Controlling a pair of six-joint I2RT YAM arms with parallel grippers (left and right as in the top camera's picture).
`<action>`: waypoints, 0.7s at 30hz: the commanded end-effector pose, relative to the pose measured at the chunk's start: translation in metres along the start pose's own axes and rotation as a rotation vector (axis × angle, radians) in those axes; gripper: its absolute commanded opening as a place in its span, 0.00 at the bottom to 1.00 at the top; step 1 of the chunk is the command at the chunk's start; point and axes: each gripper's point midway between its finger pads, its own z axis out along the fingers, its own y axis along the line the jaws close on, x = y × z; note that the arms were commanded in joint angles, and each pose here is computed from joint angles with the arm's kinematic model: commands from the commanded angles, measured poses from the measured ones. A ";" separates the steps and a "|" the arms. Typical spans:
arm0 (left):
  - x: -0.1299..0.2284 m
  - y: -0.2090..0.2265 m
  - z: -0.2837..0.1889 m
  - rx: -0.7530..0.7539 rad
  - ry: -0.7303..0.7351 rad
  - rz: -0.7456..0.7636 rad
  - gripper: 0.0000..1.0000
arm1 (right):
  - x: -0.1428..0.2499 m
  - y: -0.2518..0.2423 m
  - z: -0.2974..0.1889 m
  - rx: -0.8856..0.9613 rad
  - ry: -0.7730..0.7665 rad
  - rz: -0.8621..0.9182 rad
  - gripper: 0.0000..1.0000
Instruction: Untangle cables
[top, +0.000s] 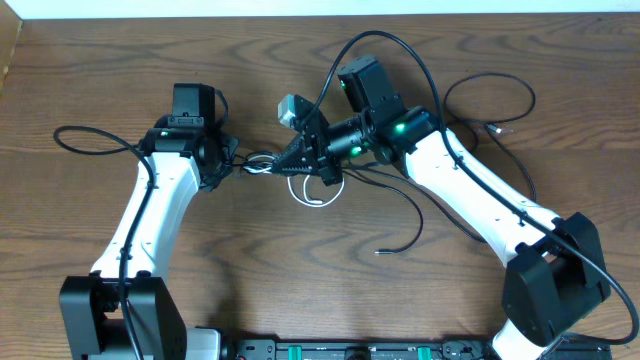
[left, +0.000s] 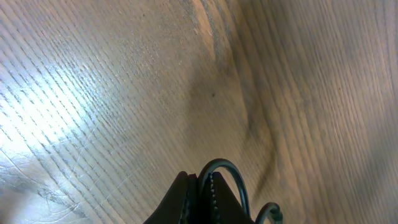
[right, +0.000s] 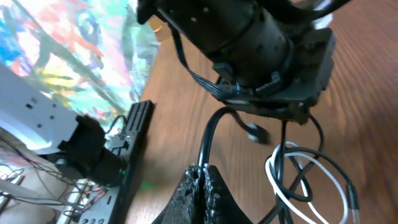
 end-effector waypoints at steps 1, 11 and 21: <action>-0.004 0.007 0.002 -0.026 -0.023 -0.014 0.08 | -0.019 0.005 -0.014 0.031 -0.030 -0.034 0.01; -0.004 0.007 0.002 -0.026 -0.023 -0.014 0.08 | 0.004 0.015 -0.010 0.004 0.046 -0.002 0.01; -0.004 0.007 0.002 -0.026 -0.023 -0.014 0.08 | 0.025 0.026 -0.009 -0.024 0.115 -0.004 0.34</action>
